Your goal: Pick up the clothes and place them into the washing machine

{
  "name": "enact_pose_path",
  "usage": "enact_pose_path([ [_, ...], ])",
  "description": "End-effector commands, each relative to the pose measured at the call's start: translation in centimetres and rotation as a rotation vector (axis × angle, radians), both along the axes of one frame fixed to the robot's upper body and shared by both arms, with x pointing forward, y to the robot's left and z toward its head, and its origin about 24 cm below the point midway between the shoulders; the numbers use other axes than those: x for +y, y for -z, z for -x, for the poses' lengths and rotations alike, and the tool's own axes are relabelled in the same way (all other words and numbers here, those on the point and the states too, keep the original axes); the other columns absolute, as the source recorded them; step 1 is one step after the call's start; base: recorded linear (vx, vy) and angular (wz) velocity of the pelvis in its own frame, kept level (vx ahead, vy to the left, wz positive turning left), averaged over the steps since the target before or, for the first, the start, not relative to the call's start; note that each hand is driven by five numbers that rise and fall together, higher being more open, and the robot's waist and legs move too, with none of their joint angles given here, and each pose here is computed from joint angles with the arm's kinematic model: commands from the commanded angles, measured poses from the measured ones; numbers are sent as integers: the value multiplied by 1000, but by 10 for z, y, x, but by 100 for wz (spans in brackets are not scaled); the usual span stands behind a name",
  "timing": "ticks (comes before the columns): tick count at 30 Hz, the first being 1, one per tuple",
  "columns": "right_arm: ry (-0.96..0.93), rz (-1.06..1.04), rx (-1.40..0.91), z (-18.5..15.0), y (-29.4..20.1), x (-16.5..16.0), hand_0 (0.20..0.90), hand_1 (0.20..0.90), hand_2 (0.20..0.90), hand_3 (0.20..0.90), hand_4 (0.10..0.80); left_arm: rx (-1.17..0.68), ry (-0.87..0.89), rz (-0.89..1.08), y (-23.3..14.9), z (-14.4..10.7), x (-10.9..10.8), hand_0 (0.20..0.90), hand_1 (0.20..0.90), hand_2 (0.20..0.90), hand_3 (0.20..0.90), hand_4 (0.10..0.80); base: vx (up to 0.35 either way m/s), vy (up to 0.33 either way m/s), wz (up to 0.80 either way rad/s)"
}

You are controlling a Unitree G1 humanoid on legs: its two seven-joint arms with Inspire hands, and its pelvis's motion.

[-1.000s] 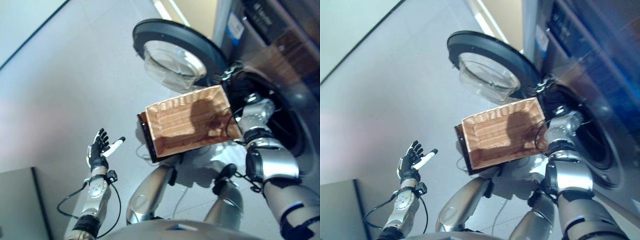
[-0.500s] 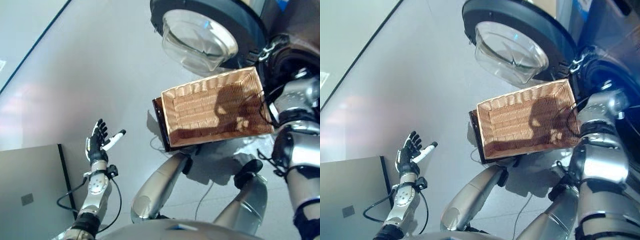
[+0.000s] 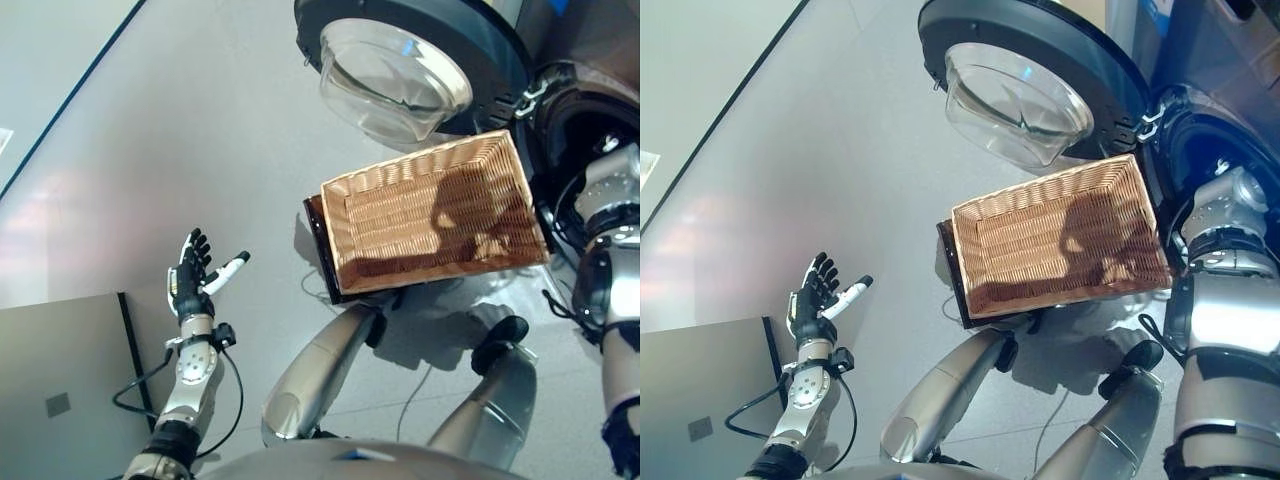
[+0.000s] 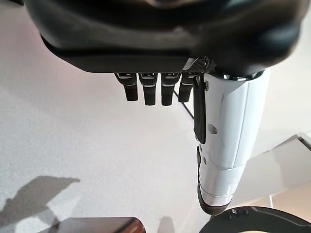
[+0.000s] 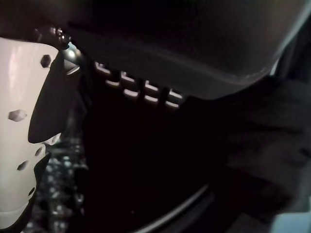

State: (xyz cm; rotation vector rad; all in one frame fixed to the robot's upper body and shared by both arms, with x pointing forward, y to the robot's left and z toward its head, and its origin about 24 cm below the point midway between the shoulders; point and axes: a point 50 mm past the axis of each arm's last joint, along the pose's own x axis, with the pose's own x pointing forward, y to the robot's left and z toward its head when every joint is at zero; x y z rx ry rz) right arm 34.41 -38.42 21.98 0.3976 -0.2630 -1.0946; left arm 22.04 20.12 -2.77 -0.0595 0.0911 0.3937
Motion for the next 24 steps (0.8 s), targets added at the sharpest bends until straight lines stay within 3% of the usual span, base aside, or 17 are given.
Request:
enact_pose_path([
  [1,-16,158,-84,2,-44,-2,900,900,900,900,800,-106,-137,-37,-17,3,36,900,900,900,900,800,0,0,0],
  [8,-136,335,303,-16,-7,17,900,900,900,900,800,-83,-114,-40,-16,3,36,900,900,900,900,800,-5,-23,-2],
  [11,-171,507,524,-22,4,26,900,900,900,900,800,-67,-96,-46,-14,4,36,900,900,900,900,800,-16,-50,-3],
  [12,-172,663,637,-28,1,35,900,900,900,900,800,-64,-99,-52,-15,2,38,900,900,900,900,800,-26,-37,-7],
  [24,-509,511,431,-48,58,95,900,900,900,900,800,-48,-125,-50,-12,2,44,900,900,900,900,800,0,-11,-3],
])
